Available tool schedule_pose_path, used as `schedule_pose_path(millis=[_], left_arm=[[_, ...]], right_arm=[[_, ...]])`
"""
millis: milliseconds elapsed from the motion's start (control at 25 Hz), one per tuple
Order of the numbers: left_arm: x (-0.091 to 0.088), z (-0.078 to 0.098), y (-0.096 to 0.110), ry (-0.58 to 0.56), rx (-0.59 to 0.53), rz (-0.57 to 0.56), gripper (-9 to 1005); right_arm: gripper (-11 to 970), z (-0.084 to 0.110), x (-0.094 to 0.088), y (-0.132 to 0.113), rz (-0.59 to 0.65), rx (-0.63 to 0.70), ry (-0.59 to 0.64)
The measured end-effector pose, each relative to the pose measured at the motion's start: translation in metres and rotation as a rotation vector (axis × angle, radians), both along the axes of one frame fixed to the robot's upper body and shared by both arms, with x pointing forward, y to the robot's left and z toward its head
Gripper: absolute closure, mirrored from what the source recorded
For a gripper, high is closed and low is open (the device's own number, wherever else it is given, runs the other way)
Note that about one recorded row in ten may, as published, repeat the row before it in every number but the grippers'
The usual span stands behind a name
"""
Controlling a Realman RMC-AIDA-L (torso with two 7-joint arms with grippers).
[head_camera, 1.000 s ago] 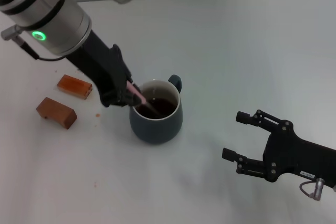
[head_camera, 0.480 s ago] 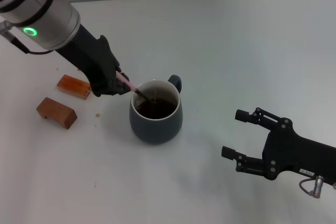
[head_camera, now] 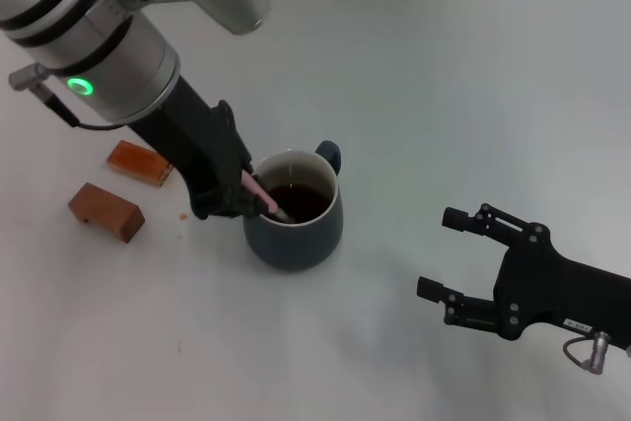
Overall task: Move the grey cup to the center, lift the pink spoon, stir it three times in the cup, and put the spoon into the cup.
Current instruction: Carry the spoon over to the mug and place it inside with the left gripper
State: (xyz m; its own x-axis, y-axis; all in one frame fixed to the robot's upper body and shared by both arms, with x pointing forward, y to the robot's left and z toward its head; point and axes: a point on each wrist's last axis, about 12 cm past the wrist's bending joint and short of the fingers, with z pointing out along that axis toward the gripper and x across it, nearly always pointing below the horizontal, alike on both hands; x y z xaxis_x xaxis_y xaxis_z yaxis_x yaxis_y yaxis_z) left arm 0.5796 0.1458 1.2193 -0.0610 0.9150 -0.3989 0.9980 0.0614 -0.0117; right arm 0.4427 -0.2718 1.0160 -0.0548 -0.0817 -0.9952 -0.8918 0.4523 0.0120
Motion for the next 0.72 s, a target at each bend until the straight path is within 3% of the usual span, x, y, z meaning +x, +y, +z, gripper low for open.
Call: schedule_pose_path(millis=[400,640,720], left_arm=[[0.003,-0.001,0.010,-0.034,0.010,0.036,754],[0.006,0.000,0.001,-0.077,-0.012,0.024,748],[-0.002,0.004,-0.012,-0.052,-0.075,-0.034,746]], right_arm=[[119,0.000,-0.001,0.000,0.000,0.000,0.000],[119,0.000,-0.001,-0.001,0.006,-0.011,-0.003],[119,0.000,-0.001,-0.002,0.006,-0.012,-0.003]])
